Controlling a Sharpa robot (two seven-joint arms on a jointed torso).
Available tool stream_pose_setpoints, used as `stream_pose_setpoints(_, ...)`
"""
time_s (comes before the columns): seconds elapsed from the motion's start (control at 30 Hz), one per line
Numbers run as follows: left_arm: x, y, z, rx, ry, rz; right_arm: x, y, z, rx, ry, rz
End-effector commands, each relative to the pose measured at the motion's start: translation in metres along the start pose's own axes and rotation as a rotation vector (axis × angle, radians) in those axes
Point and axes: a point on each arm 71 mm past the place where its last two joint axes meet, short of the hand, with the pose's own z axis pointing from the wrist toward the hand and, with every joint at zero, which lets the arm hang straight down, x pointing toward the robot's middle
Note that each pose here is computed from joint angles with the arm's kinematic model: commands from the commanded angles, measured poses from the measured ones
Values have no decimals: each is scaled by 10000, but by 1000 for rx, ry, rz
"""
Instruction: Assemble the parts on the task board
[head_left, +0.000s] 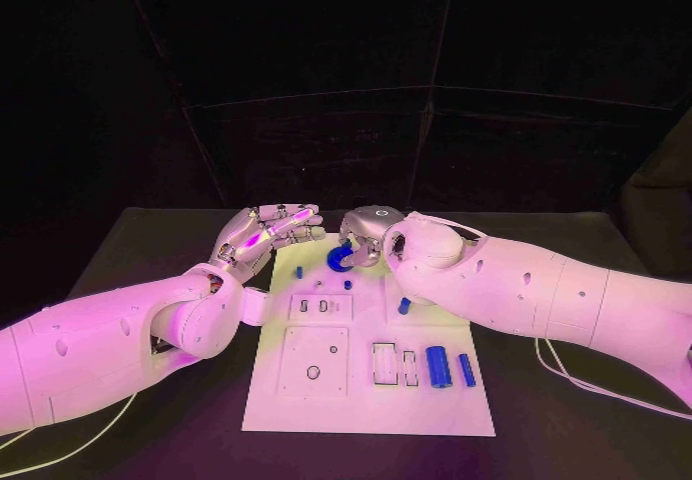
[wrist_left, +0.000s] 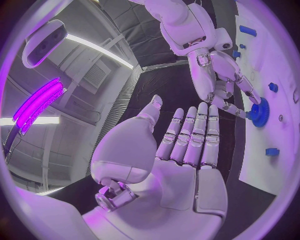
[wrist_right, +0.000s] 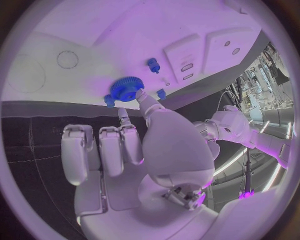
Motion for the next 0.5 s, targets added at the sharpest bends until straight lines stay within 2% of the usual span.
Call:
stream_pose_setpoints(0.03, 13, -15, 6, 9, 12, -5, 4, 4, 8, -1, 15, 3)
stream_pose_setpoints(0.4, 10, -15, 6, 8, 11, -4, 34, -13, 8, 2, 55, 22)
stream_pose_setpoints(0.5, 12, -15, 7, 8, 12, -5, 14, -46, -12, 3, 27, 38)
